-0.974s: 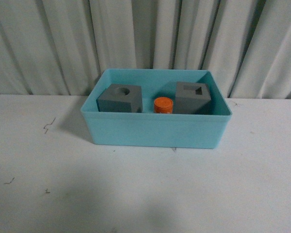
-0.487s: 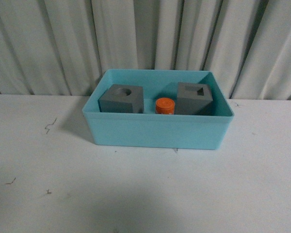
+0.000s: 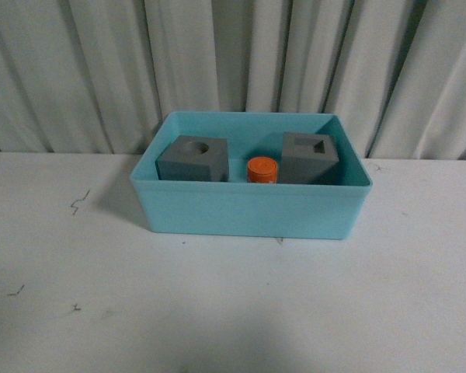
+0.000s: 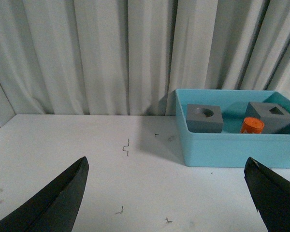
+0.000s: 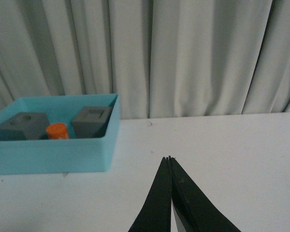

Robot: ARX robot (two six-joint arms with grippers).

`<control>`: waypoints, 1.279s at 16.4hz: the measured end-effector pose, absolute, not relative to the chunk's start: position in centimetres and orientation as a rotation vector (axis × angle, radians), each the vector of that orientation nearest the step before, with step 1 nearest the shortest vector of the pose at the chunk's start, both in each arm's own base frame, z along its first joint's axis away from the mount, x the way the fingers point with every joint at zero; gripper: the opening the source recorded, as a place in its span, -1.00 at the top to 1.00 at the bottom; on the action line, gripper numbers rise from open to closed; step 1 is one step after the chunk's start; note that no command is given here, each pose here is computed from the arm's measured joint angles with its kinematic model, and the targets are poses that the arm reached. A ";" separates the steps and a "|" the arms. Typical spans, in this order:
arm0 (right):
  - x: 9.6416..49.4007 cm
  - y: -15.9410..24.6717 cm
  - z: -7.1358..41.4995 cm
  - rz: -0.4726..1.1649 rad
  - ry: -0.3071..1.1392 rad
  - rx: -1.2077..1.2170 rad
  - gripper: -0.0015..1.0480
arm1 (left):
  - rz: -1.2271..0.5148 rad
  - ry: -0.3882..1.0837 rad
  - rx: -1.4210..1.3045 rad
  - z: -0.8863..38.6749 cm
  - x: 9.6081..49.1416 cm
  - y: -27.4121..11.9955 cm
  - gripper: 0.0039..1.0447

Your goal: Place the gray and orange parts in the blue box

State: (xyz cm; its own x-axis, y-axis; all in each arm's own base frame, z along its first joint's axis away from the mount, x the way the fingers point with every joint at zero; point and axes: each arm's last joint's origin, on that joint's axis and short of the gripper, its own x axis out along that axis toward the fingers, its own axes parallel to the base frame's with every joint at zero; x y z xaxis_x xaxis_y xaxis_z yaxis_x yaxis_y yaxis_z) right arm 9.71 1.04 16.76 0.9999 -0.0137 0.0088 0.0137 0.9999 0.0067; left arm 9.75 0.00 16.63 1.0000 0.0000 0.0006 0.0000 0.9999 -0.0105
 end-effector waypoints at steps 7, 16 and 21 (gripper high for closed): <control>9.7 0.0 16.7 -0.003 -0.006 0.002 0.96 | 0.000 0.000 -0.010 16.6 9.7 0.0 -0.88; 9.7 0.0 16.7 -0.002 -0.006 0.002 -0.01 | 0.000 0.000 -0.010 16.6 9.7 0.0 -0.88; 9.7 0.0 16.7 -0.002 -0.006 0.002 -0.91 | 0.000 0.000 -0.010 16.6 9.7 0.0 -0.88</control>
